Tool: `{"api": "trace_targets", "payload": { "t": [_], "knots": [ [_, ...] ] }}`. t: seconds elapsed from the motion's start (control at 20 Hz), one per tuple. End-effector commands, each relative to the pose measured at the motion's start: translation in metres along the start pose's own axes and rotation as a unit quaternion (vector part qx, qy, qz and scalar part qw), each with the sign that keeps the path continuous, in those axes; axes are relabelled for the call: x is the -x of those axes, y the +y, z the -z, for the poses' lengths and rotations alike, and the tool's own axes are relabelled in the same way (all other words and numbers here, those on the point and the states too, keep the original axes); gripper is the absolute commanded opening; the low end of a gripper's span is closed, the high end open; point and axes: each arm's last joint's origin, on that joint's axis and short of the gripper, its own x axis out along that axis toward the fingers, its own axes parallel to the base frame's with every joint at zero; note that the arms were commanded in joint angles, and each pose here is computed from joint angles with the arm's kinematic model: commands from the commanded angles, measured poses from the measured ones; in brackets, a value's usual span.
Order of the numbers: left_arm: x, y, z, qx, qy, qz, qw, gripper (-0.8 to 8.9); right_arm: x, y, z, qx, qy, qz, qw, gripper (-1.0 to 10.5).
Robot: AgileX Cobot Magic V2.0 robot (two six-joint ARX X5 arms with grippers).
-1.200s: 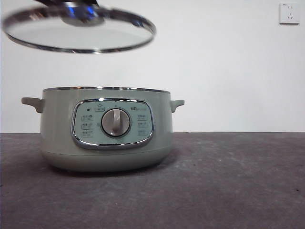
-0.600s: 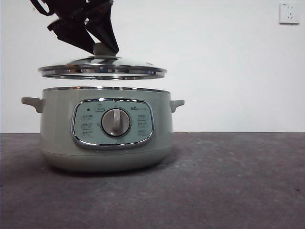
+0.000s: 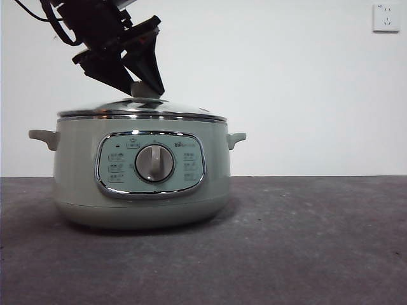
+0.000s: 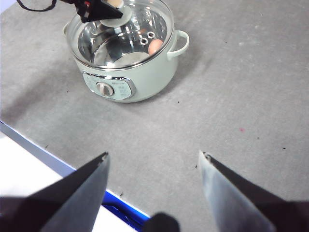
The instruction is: Pick up the egg,open the lid,put the egg in the pot,close the lid
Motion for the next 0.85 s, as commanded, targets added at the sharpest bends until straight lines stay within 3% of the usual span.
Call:
{"api": "trace_targets", "payload": {
  "t": [0.05,0.4,0.45,0.6,0.85],
  "knots": [
    [-0.0049,-0.0031,-0.003,0.0,-0.007,0.007,1.0,-0.08,-0.0007,-0.0005,0.0037,-0.004,0.014,0.002,1.0,3.2],
    [-0.0106,-0.0073,0.0025,0.008,0.021,0.015,1.0,0.1,-0.0006,-0.0005,0.0037,-0.004,0.014,0.002,1.0,3.2],
    [-0.0105,-0.0071,0.0034,0.014,0.025,0.015,0.999,0.52,-0.0006,-0.0005,0.0037,-0.004,0.014,0.002,1.0,3.2],
    [-0.0101,-0.0057,0.004,0.016,0.028,0.014,0.999,4.06,-0.0006,-0.0005,0.0037,-0.004,0.014,0.002,1.0,3.2],
    [-0.004,-0.0062,-0.0016,0.015,0.019,0.013,1.0,4.36,-0.0007,-0.0005,0.0037,-0.004,0.014,0.003,1.0,3.2]
  ]
}}
